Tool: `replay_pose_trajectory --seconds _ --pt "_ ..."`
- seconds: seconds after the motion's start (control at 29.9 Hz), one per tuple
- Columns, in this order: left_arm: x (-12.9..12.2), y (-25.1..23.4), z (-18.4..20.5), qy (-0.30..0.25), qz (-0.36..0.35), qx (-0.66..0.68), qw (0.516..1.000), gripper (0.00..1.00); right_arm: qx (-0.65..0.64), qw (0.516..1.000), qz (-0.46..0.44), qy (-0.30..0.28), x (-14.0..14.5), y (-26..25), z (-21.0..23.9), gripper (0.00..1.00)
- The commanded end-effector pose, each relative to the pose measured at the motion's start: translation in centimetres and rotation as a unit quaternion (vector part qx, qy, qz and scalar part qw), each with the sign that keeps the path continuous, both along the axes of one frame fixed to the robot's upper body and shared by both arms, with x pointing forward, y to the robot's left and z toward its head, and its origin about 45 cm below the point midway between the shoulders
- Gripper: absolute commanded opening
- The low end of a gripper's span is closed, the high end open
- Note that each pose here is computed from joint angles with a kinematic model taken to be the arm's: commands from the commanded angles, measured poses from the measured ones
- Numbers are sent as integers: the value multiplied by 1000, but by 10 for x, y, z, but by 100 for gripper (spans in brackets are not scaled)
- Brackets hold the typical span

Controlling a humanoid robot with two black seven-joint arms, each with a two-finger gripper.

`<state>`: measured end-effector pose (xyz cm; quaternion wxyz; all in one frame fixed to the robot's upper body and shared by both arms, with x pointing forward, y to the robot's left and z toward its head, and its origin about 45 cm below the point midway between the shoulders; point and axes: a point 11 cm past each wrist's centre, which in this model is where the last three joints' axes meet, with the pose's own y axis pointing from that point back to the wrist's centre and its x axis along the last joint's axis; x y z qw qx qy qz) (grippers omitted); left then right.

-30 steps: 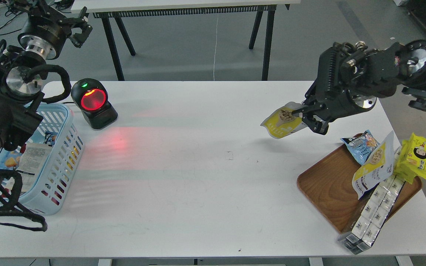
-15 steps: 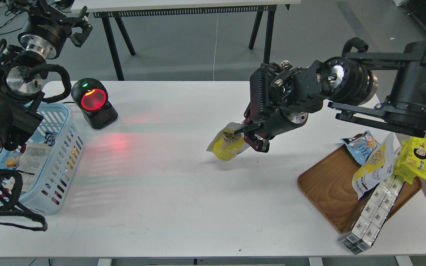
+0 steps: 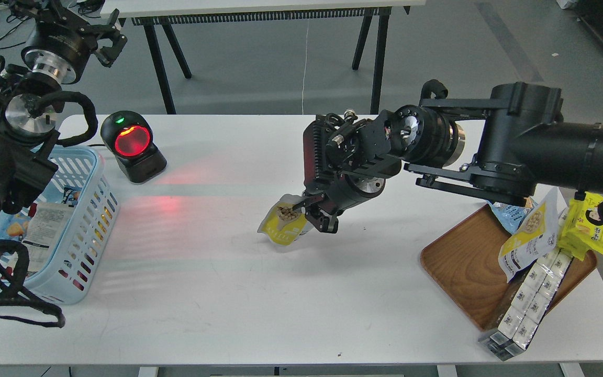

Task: Scan snack and place in basket
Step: 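Lift the snack bag and carry it toward the table center, then release the snack bag on the table and retract the right arm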

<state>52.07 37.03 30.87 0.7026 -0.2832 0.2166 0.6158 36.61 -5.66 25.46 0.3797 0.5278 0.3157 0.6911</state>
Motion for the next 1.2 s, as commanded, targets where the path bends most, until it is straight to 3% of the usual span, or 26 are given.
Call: replay_pose_trajectory --seconds 0.0,0.37,0.8,0.9,1.04,1.17 --pt "0 0 0 0 0 0 1000 100 0 1000 6 9 -5 7 -7 1" --pt "0 0 -1 0 1 -1 1000 100 -3 1000 13 10 -8 13 -11 3" --pt "-2 3 -4 3 3 0 1000 100 -2 1000 14 3 -6 12 -4 15" --pt "-2 4 -4 3 4 0 1000 100 2 1000 16 0 -6 13 1 23" --pt "-2 4 -2 1 5 -2 1000 100 5 1000 16 -18 -2 1 22 48" --pt "-1 1 -1 0 1 -1 1000 100 27 999 17 -31 -4 -7 46 61"
